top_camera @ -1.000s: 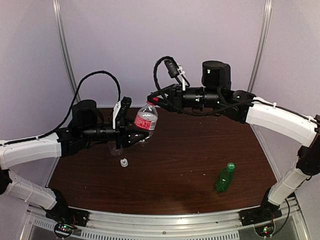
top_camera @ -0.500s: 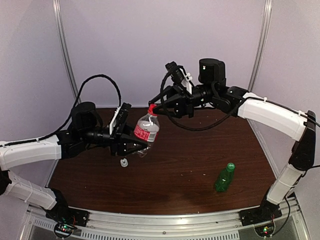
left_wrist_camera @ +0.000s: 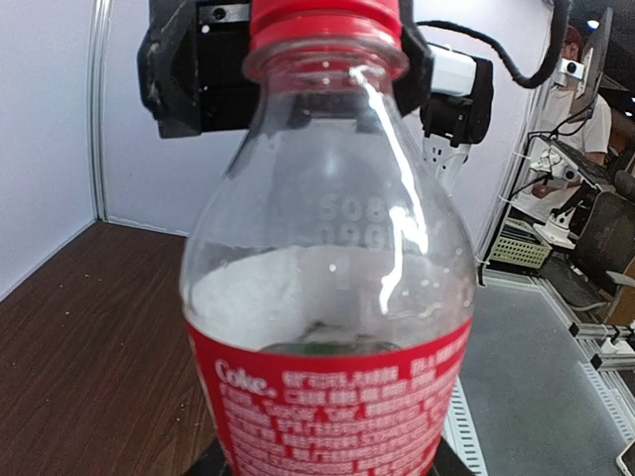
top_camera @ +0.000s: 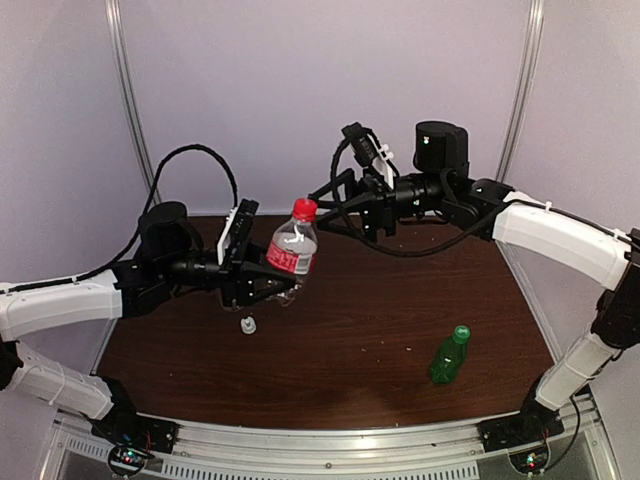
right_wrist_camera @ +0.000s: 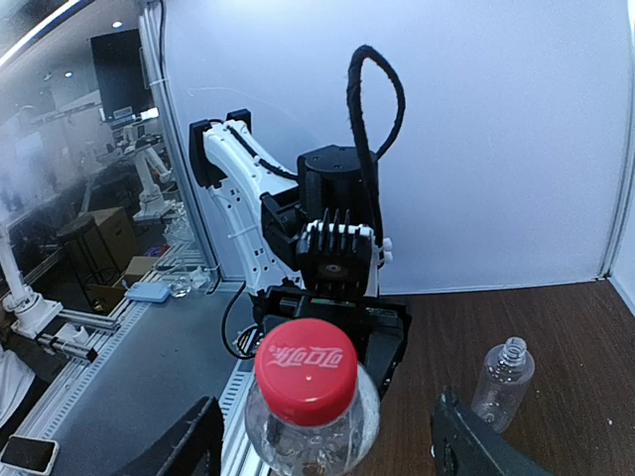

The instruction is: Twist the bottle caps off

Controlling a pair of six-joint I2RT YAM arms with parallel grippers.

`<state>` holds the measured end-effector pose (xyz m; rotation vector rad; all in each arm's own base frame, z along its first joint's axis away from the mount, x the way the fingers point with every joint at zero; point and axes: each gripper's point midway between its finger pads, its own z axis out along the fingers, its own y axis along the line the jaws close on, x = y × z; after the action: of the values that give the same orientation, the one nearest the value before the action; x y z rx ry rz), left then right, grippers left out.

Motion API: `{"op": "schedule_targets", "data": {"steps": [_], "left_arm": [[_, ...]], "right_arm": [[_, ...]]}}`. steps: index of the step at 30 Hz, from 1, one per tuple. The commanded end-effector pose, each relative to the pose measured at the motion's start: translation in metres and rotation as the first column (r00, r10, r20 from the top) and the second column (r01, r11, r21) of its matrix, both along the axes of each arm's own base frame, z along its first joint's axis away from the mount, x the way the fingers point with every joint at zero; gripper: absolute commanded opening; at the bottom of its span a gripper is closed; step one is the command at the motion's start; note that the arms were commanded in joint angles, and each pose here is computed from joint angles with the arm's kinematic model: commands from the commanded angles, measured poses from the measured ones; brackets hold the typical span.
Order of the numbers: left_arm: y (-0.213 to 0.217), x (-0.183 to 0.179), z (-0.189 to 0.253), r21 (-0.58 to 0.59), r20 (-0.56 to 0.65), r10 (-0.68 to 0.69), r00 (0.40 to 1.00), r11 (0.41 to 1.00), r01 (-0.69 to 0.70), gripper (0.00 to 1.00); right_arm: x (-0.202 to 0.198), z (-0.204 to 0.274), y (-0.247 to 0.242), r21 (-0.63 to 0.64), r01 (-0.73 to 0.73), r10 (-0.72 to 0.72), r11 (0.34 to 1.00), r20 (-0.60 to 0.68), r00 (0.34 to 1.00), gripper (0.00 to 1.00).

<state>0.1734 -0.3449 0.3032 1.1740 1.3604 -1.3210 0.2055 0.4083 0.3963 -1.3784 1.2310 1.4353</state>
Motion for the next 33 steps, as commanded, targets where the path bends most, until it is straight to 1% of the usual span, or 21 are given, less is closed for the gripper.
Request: {"op": "schedule_targets", "data": {"steps": [1, 5, 8, 11, 14, 16, 20, 21, 24, 26, 33], "left_arm": [[0.001, 0.019, 0.014, -0.020, 0.055, 0.102, 0.993, 0.995, -0.101, 0.17], [0.001, 0.029, 0.012, -0.009, 0.054, 0.152, 0.987, 0.988, -0.152, 0.17], [0.001, 0.033, 0.011, -0.004, 0.051, 0.170, 0.984, 0.985, -0.170, 0.17], [0.000, 0.036, 0.010, 0.000, 0.048, 0.183, 0.982, 0.983, -0.184, 0.17], [0.000, 0.038, 0.009, 0.006, 0.044, 0.190, 0.981, 0.982, -0.190, 0.17], [0.000, 0.038, 0.009, 0.006, 0.045, 0.194, 0.980, 0.981, -0.195, 0.17], [0.001, 0.039, 0.009, 0.006, 0.049, 0.198, 0.979, 0.980, -0.198, 0.17], [0.001, 0.039, 0.009, 0.007, 0.048, 0.198, 0.979, 0.980, -0.199, 0.17], [0.001, 0.038, 0.010, 0.005, 0.050, 0.197, 0.979, 0.980, -0.198, 0.17], [0.001, 0.038, 0.010, 0.006, 0.051, 0.197, 0.979, 0.980, -0.198, 0.17], [0.003, 0.040, 0.011, 0.002, 0.055, 0.210, 0.976, 0.978, -0.211, 0.17]], "right_arm": [[0.015, 0.032, -0.005, 0.042, 0.211, -0.209, 0.977, -0.038, 0.977, 0.75], [0.032, 0.041, -0.004, 0.035, 0.365, -0.359, 0.930, -0.118, 0.926, 0.79], [0.043, 0.038, 0.000, -0.005, 0.467, -0.462, 0.884, -0.149, 0.874, 0.81], [0.049, 0.033, 0.004, -0.026, 0.510, -0.507, 0.860, -0.164, 0.846, 0.82], [0.049, 0.028, 0.010, -0.043, 0.512, -0.511, 0.858, -0.176, 0.841, 0.82], [0.048, 0.026, 0.014, -0.050, 0.504, -0.504, 0.862, -0.178, 0.845, 0.76], [0.045, 0.022, 0.020, -0.056, 0.479, -0.481, 0.876, -0.182, 0.858, 0.56], [0.045, 0.022, 0.020, -0.056, 0.475, -0.476, 0.878, -0.182, 0.860, 0.53], [0.043, 0.020, 0.022, -0.056, 0.463, -0.465, 0.885, -0.186, 0.866, 0.52], [0.042, 0.018, 0.024, -0.058, 0.456, -0.458, 0.888, -0.187, 0.869, 0.48], [0.030, 0.018, 0.028, -0.037, 0.389, -0.388, 0.921, -0.188, 0.902, 0.27]]}}
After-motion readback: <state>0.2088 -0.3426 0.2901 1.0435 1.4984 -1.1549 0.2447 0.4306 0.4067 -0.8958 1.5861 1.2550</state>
